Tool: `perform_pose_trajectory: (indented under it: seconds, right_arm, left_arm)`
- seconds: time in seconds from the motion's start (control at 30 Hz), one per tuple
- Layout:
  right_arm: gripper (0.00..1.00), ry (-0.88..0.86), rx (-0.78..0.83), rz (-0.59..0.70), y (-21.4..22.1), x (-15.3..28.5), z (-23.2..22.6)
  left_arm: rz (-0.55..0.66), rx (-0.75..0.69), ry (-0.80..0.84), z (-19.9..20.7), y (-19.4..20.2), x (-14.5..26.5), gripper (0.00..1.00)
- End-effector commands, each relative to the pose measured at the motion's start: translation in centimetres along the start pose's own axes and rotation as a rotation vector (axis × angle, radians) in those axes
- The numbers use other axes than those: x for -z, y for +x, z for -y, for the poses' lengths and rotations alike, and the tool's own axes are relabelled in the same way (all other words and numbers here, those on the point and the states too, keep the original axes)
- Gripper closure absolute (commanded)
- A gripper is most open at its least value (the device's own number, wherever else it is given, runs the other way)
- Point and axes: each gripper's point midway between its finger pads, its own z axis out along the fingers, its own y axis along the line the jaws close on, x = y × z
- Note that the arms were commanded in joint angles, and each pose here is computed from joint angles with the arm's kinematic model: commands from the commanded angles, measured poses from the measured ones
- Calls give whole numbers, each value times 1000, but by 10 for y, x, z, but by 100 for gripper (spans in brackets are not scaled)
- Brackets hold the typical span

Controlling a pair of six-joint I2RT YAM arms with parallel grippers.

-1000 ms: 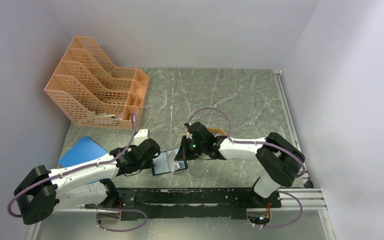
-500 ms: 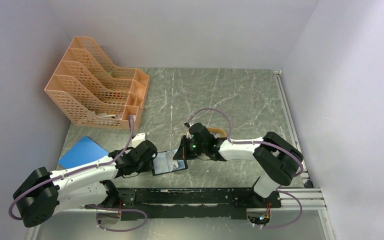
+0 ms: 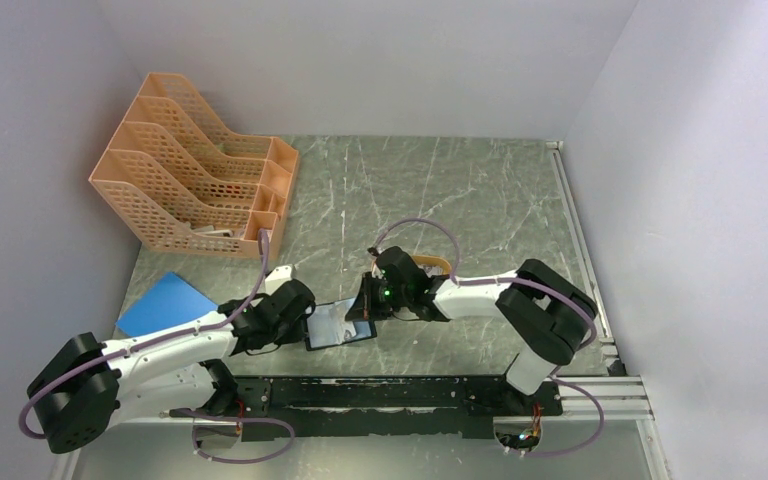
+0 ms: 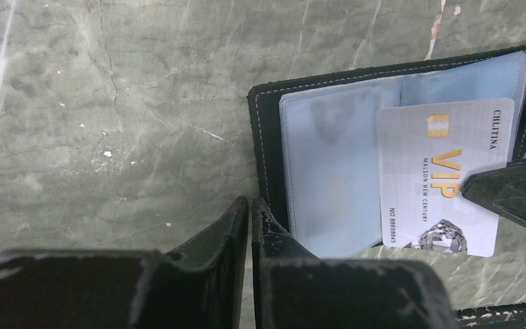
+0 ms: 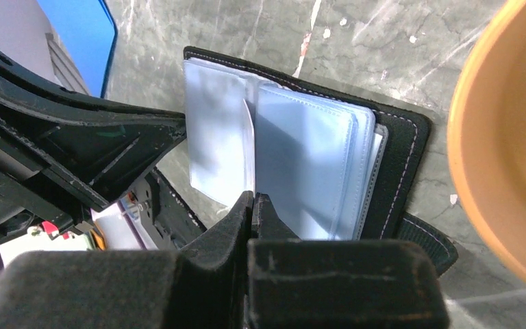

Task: Put the credit cards into the card holder
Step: Insert the credit card into the card holder.

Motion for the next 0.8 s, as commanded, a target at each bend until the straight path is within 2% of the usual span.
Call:
perform_pose_trajectory:
  seconds: [0.0,0.77]
  right_arm:
    - [100,-2,-7,7,-3,-6,2]
    - [100,-11,-101,42,4,-14,15]
  left_arm:
    - [-31,0,11,0,8,-4,88]
    - [-52,-6,27,2,13,-7,88]
